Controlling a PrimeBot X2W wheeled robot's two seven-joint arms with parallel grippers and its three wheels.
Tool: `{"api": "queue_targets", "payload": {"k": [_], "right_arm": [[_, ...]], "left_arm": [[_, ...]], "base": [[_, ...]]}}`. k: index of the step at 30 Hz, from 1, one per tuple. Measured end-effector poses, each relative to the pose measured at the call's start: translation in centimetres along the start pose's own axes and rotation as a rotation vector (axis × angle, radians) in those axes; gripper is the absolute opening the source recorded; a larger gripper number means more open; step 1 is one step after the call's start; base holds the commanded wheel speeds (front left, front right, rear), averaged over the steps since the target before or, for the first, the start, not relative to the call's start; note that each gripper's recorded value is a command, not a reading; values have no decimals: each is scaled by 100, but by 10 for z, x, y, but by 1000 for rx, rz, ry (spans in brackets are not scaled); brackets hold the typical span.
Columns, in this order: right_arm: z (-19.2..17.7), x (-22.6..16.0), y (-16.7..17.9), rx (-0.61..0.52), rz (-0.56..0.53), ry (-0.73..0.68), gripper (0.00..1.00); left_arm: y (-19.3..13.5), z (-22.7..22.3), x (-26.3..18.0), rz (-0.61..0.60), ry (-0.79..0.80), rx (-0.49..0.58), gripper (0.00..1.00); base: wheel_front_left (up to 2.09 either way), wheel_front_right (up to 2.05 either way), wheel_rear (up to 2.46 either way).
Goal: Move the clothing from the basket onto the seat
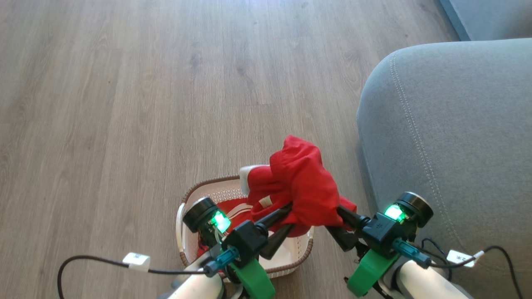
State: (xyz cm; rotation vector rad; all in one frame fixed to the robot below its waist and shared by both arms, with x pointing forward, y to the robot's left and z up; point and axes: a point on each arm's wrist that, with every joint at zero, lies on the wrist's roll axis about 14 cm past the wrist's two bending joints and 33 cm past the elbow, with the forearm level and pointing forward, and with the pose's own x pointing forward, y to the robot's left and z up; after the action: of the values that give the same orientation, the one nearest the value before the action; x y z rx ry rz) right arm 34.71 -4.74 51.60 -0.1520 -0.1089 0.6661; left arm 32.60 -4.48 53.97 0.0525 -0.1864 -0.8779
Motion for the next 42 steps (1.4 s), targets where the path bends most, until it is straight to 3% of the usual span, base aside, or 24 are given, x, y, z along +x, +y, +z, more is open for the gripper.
{"api": "queue_targets", "payload": {"k": [1,2,5,7,15,25,34,42], "right_arm": [[1,0,0,7,-6,-4,0],[1,0,0,8,-9,-6,0],[6,0,-11,4,-42,-20,0],[9,0,-18,-4,-63,-29,0],[25,-2,-42,-14,-167,-80,0],[39,-16,-77,-11,-318,-132,0],[42,-27,-88,-4,-380,-143,0],[44,-33,-99,-12,-418,-149,0]], "left_arm": [[2,1,0,7,-3,-2,0],[3,2,1,13,-6,-5,36],[2,2,0,18,-7,-28,69],[5,3,0,27,-10,-26,100],[39,-1,-11,162,-3,-49,100],[55,-10,-27,260,11,-96,100],[31,-7,-28,194,0,-127,100],[18,-33,-40,185,79,-153,100]], "base": [[0,0,0],[0,0,0],[0,0,0],[0,0,0],[0,0,0],[0,0,0],[0,0,0],[0,0,0]]}}
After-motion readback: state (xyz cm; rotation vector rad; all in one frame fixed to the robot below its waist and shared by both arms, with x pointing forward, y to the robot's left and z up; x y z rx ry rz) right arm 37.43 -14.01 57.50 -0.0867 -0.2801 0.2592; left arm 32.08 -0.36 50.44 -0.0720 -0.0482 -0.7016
